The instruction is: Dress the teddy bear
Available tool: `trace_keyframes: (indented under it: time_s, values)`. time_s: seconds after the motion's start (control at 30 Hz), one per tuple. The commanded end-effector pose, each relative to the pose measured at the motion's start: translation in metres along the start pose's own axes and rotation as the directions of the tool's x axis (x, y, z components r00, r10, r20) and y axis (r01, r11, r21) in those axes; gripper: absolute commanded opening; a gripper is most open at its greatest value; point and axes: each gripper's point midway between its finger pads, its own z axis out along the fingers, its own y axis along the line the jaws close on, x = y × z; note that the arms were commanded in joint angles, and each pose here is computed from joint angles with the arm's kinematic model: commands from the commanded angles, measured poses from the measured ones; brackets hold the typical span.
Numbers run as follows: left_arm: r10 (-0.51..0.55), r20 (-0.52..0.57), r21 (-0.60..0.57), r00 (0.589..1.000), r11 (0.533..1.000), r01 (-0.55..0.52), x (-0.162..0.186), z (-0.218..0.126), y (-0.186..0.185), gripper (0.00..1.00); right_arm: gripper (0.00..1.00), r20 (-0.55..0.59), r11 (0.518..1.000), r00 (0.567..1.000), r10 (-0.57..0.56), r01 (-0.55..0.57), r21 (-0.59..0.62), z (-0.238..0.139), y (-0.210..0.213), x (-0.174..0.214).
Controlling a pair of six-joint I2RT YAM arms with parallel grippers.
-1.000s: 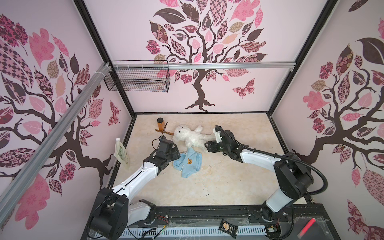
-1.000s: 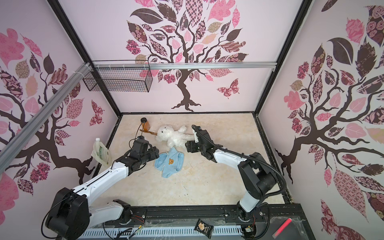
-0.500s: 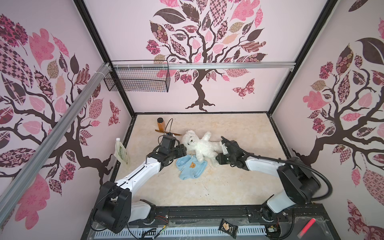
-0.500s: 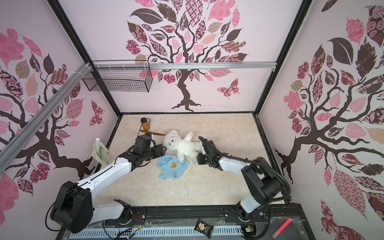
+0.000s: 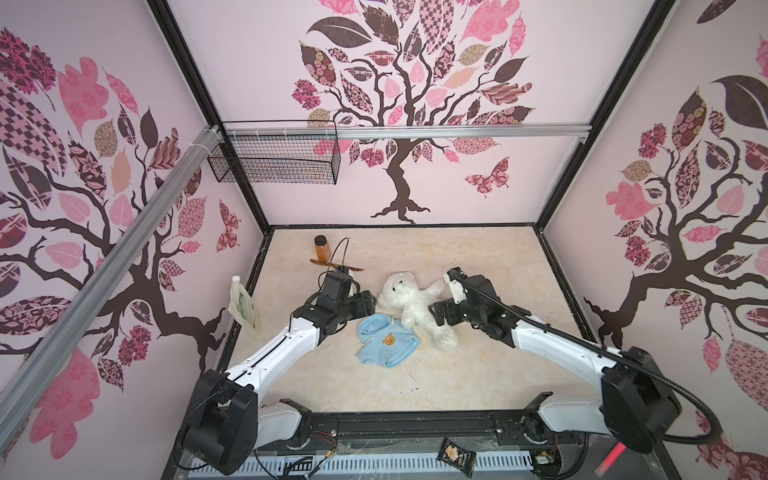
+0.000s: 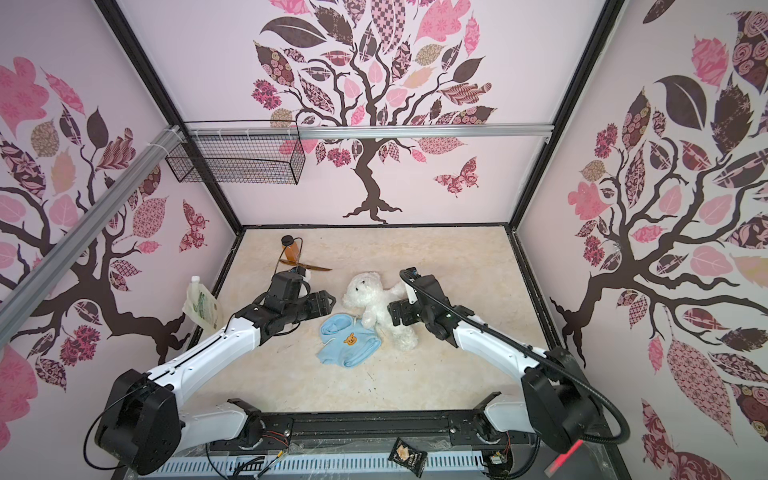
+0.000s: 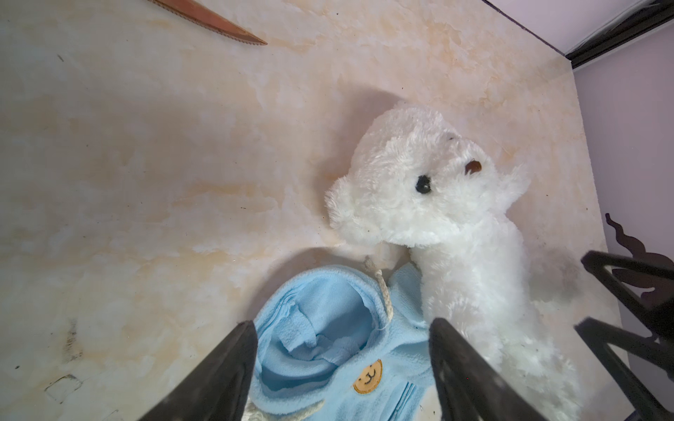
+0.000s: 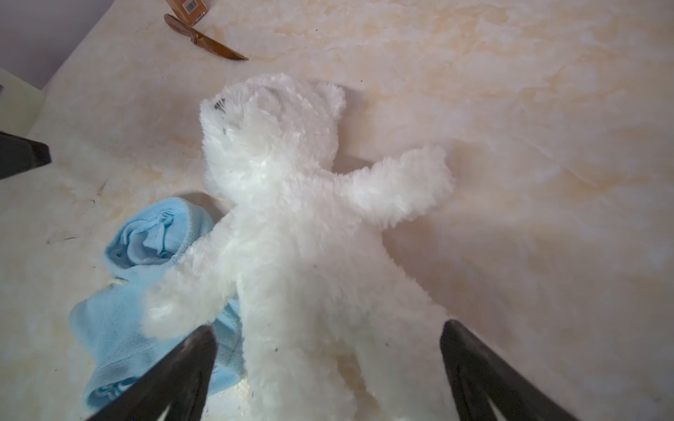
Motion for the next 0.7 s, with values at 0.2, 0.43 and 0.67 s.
trace_keyframes:
  time_s: [0.2,0.43,0.67]
  values:
    - [0.024,0.020,0.054,1.000,0.998,-0.025,-0.007,-0.012,-0.013,0.79,1.00,-0.222,0.989,0.965,-0.141,0.130,-0.067,0.063,0.009,0.043]
    - [0.022,0.003,0.067,1.000,0.998,-0.022,-0.003,-0.012,-0.015,0.79,0.51,-0.195,0.994,0.975,-0.109,0.105,-0.034,0.086,0.004,0.034]
    - [-0.002,0.033,0.077,0.999,0.997,0.000,-0.009,-0.012,-0.017,0.80,0.38,0.301,0.998,0.952,-0.064,0.055,0.038,-0.008,-0.001,-0.021]
